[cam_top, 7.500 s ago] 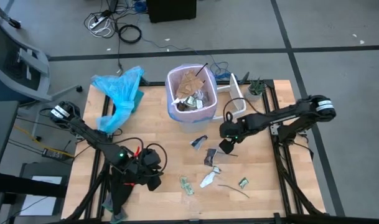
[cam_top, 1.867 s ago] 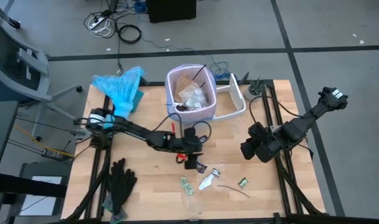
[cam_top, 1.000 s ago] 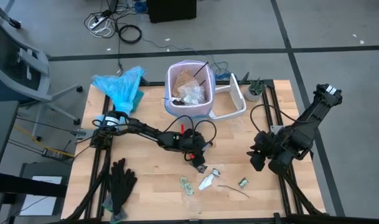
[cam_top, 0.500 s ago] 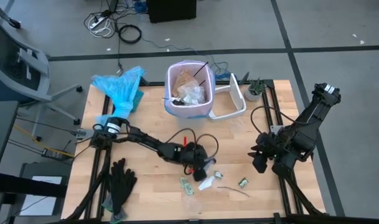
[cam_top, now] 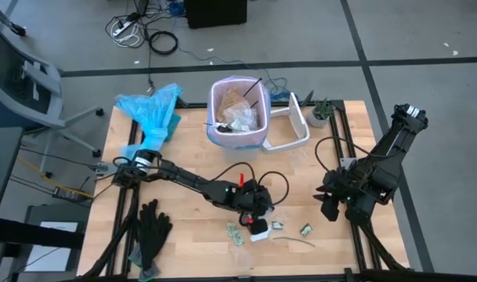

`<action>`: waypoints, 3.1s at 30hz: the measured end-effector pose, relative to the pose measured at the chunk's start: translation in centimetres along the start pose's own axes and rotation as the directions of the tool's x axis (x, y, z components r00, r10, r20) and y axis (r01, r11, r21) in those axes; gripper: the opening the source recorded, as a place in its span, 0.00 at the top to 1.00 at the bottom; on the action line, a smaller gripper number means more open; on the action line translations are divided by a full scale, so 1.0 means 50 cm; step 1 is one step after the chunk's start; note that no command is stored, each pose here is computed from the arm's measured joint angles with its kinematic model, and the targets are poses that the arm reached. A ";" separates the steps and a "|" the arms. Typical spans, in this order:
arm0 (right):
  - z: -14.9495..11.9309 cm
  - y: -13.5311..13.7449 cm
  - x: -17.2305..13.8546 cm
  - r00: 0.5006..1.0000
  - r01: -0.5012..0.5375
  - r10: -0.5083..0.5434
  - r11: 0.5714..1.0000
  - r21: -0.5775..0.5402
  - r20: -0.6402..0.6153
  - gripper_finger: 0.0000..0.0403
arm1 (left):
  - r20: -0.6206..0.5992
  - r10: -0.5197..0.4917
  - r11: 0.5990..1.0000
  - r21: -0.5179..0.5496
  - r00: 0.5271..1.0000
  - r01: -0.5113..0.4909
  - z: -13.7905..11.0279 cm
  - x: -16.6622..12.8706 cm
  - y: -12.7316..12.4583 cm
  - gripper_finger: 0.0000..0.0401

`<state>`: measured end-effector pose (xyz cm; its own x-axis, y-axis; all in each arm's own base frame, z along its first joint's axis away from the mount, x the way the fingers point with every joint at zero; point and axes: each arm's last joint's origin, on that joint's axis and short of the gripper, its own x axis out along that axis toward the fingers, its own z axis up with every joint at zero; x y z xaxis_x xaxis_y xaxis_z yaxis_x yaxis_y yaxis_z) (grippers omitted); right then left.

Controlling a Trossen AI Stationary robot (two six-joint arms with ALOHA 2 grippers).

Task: Place trash/remove bag and relplace
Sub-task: Put the black paper into the trash bin

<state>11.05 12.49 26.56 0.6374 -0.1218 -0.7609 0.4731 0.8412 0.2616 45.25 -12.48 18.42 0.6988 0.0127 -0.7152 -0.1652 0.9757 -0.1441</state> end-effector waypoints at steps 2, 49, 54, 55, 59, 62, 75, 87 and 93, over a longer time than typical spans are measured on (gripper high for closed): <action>-0.001 0.000 0.000 1.000 -0.003 0.001 0.996 -0.088 -0.014 0.68 | -0.004 0.005 1.000 0.000 1.000 -0.005 0.009 -0.005 0.001 0.98; 0.091 0.093 0.387 0.965 -0.221 0.105 0.820 -0.529 -0.241 0.71 | 0.014 0.004 0.994 -0.111 1.000 -0.002 -0.238 -0.248 -0.031 0.99; 0.088 0.080 0.432 0.960 -0.220 0.084 0.818 -0.531 -0.268 0.71 | -0.001 -0.002 0.992 -0.127 1.000 0.002 -0.272 -0.280 -0.011 0.99; 0.090 0.081 0.439 0.961 -0.222 0.091 0.818 -0.531 -0.261 0.70 | 0.005 -0.007 0.991 -0.134 1.000 0.008 -0.274 -0.284 -0.011 0.99; 0.089 0.077 0.469 0.957 -0.224 0.084 0.820 -0.527 -0.277 0.70 | -0.010 -0.009 0.992 -0.130 1.000 0.008 -0.291 -0.296 -0.003 0.99; 0.082 0.077 0.487 0.950 -0.247 0.102 0.825 -0.508 -0.296 0.78 | -0.010 -0.023 0.991 -0.128 1.000 0.022 -0.295 -0.298 -0.002 0.99; 0.123 0.102 0.443 0.951 -0.177 0.049 0.897 -0.405 -0.305 1.00 | -0.049 -0.028 0.999 -0.022 0.998 0.027 -0.322 -0.317 0.026 0.99; 0.202 0.153 0.368 0.949 -0.109 -0.062 0.856 -0.505 -0.308 1.00 | 0.081 -0.118 0.983 -0.134 0.990 0.128 -0.343 -0.350 0.055 0.99; 0.205 0.155 0.369 0.950 -0.138 -0.049 0.820 -0.556 -0.308 0.96 | 0.080 -0.118 0.981 -0.142 0.990 0.129 -0.344 -0.351 0.055 0.99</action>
<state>32.70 11.36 20.61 0.3956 0.0054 -0.9184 -0.0379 0.9992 -0.0104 20.59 -13.78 18.81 0.7667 -0.0852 -0.6363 -0.1713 0.9281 -0.3306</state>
